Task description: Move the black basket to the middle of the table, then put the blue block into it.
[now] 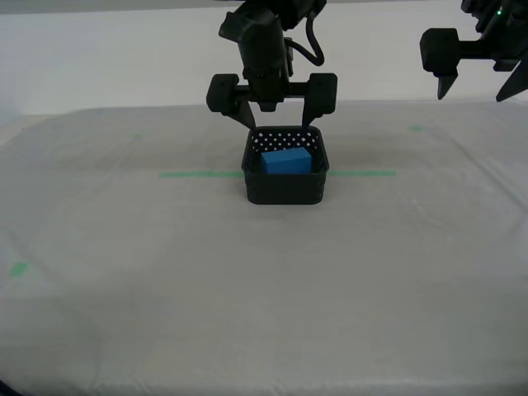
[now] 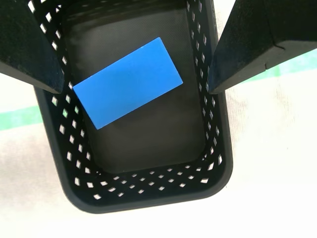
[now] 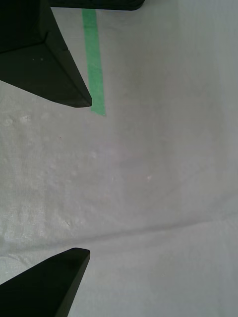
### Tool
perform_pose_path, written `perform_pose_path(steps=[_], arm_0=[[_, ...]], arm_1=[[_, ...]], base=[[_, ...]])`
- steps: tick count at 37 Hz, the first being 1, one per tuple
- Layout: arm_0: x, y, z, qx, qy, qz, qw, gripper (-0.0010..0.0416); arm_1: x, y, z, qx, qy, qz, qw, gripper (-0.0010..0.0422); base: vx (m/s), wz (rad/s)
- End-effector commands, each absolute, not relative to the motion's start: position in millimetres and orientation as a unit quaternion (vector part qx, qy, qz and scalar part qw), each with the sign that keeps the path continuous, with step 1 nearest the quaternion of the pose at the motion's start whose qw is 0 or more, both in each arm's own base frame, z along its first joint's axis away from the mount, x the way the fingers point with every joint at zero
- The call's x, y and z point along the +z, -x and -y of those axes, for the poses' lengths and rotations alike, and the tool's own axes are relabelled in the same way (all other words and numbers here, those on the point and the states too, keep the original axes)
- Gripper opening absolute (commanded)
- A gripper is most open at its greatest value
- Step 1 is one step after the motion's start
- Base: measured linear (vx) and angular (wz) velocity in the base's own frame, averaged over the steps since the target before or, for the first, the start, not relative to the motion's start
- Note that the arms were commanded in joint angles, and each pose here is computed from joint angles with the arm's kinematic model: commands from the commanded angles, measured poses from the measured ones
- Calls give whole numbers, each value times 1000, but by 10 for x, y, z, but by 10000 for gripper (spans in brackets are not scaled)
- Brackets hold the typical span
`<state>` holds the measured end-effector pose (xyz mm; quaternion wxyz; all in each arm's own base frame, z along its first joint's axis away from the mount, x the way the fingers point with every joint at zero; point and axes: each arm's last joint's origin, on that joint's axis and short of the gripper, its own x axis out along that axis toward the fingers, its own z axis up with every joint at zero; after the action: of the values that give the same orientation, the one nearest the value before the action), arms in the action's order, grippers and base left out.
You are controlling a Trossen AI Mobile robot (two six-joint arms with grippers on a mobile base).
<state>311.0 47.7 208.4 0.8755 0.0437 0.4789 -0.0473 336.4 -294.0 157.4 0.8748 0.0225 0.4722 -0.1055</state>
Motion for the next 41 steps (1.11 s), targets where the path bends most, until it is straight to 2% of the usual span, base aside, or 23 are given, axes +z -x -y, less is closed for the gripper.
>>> perform_pose_path(steps=[1, 18, 34, 41], arm_0=[[2086, -3112, -476, -47, -44, -478, 876, 398], [2086, -3112, -476, -47, -44, -478, 876, 398], [2086, -3112, -476, -47, -44, -478, 876, 399], [2086, -3112, -476, -47, -44, -478, 876, 399]], arm_1=[[1624, -3360, 2944, -111, -21, -466, 878, 400], [2050, -3387, 2782, -126, -31, -423, 897, 401], [2437, -3524, 2288, -110, -18, -415, 903, 401], [2533, -3597, 2031, -87, -10, -419, 904, 401]], base=[[0, 0], [0, 0], [0, 0], [0, 0]])
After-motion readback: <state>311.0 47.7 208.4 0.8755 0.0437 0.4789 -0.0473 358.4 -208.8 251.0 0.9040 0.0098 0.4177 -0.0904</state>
